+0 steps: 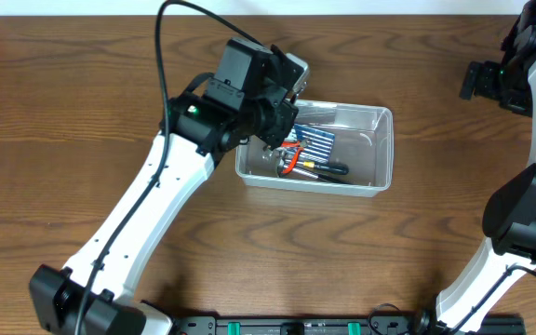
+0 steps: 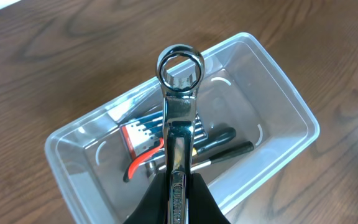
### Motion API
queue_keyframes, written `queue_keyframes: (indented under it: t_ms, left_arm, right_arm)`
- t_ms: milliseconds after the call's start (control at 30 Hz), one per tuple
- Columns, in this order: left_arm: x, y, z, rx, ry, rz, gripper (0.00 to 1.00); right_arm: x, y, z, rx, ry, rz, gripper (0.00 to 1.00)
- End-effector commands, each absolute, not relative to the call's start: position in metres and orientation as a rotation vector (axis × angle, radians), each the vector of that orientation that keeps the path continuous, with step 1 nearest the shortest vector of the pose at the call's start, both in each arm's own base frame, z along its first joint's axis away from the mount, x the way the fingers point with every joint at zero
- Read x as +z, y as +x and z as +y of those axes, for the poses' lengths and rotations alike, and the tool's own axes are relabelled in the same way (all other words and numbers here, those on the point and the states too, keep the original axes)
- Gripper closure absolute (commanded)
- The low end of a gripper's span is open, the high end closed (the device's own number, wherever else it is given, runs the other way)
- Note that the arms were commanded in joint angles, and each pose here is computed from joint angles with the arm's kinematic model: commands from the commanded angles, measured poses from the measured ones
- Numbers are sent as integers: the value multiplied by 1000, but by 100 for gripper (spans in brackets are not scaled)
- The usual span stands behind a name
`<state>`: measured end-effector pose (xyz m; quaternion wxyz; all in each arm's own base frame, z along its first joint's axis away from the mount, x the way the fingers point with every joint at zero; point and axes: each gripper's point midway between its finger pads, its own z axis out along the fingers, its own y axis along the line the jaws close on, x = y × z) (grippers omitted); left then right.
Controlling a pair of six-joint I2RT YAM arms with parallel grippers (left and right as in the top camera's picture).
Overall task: Pack container
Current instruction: 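Carry the wrench over the clear container and lower it inside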
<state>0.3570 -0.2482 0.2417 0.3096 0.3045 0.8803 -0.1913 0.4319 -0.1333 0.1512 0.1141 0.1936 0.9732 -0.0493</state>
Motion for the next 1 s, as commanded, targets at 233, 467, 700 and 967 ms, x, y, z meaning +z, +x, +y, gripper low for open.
queue_keyframes:
  t_ms: [233, 467, 700, 967]
  left_arm:
    - [193, 378, -271, -547, 833, 2393, 94]
    - [167, 372, -285, -650, 917, 2424, 94]
    - [153, 370, -284, -597, 1088, 2377, 94]
    - [118, 353, -269, -516, 1332, 2405, 94]
  right_arm:
    - [151, 430, -136, -149, 594, 2849, 1]
    - [151, 430, -136, -149, 594, 2849, 1]
    - [151, 430, -136, -150, 594, 2849, 1]
    - [151, 430, -136, -150, 594, 2849, 1]
